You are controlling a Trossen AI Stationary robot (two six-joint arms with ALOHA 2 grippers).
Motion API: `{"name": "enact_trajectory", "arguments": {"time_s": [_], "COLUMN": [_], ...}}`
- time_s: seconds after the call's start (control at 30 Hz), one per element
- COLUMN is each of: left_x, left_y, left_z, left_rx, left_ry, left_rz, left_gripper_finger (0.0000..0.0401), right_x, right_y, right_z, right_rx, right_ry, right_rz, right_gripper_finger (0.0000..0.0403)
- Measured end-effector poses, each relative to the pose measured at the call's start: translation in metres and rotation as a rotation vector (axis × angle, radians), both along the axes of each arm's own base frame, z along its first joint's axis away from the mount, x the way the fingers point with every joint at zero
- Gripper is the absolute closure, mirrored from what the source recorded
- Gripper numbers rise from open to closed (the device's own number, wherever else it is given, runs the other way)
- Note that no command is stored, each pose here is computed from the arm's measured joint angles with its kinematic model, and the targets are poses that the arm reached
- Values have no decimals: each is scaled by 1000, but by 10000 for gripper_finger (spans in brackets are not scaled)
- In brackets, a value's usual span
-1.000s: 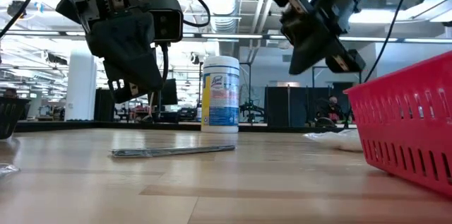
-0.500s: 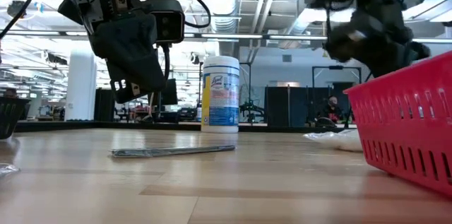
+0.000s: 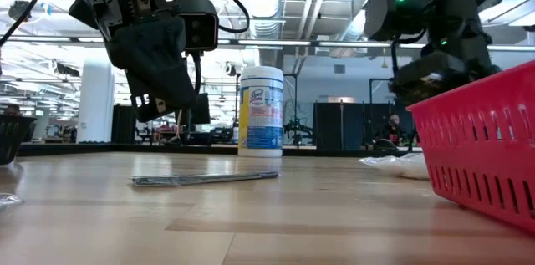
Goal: Pick & Place Travel size toiletries
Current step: Put the white cotton pack into the right green bin
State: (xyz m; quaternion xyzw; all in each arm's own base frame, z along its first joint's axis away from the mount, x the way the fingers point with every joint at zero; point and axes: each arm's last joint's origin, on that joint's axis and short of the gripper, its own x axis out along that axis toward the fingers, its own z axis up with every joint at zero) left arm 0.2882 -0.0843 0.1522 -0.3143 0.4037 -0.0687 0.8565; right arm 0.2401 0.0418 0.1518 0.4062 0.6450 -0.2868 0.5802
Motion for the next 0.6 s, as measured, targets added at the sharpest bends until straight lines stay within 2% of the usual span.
{"name": "enact_trajectory", "arguments": {"time_s": [0.2,0.33,0.5,0.6], "left_x": [0,0,5,11], "left_y": [0,1,11,28], "left_z": [0,0,1,5], "left_rx": [1,6,6,-56], "left_ry": [0,-3,-14,-35], "left_rz": [5,31,179,261], "left_gripper_finger": [399,399,399,399], "right_x": [20,38,60,65], "right_y": [5,8,9,8], "right_z": [-22,-22,-6,6], "right_rx": [82,98,38,12], "right_ry": [-55,-117,-241,-267], "right_rz": [9,11,45,21], "right_gripper_finger": [403,403,403,403]}}
